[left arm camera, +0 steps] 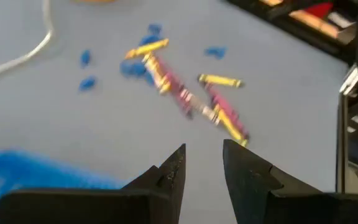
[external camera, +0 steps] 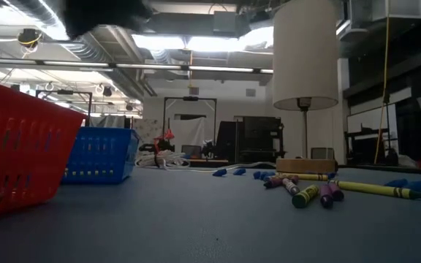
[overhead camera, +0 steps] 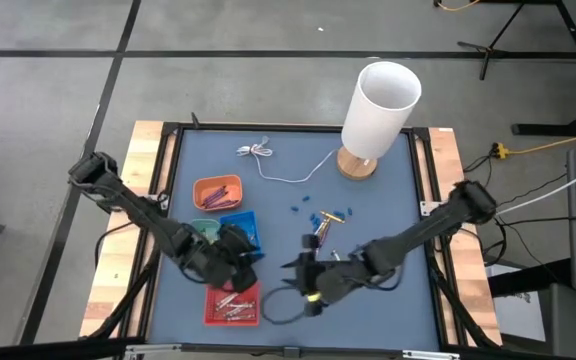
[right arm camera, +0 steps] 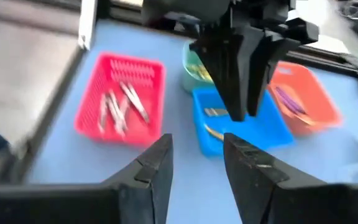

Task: Sort crayons
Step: Put the violet crayon into the orange bin

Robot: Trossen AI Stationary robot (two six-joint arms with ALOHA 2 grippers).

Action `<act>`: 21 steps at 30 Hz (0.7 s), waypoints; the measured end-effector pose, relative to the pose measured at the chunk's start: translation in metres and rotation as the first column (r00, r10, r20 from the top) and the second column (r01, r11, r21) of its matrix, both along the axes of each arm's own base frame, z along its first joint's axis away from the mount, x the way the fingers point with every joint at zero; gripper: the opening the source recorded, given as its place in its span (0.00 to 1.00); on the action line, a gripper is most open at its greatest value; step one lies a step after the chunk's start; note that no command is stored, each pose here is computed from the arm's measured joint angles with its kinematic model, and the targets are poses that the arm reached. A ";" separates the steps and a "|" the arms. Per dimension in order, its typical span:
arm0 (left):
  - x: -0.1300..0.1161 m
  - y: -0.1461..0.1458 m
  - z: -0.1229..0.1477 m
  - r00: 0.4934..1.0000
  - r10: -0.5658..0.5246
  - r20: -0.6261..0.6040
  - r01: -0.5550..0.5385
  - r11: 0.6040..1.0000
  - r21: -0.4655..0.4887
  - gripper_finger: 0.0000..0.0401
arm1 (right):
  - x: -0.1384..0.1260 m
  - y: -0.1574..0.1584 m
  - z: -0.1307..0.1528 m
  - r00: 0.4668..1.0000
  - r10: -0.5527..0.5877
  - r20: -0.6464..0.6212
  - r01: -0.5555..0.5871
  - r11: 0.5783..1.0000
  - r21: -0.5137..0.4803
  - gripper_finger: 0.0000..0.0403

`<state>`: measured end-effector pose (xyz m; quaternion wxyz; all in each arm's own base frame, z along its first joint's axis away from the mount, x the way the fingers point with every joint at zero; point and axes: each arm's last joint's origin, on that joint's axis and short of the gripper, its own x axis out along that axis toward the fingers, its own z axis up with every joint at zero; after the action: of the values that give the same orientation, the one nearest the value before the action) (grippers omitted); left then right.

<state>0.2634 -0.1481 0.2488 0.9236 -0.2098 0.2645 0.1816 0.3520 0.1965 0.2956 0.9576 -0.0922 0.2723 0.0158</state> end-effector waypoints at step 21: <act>0.095 0.058 -0.045 0.992 -0.128 0.010 0.127 0.990 0.058 0.21 | -0.145 -0.076 -0.036 0.939 -0.247 -0.241 0.220 0.967 -0.131 0.35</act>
<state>0.3588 -0.0905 0.2040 0.9408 -0.1671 0.2656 0.1283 0.2074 0.1206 0.2596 0.9037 -0.1050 0.4029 -0.1002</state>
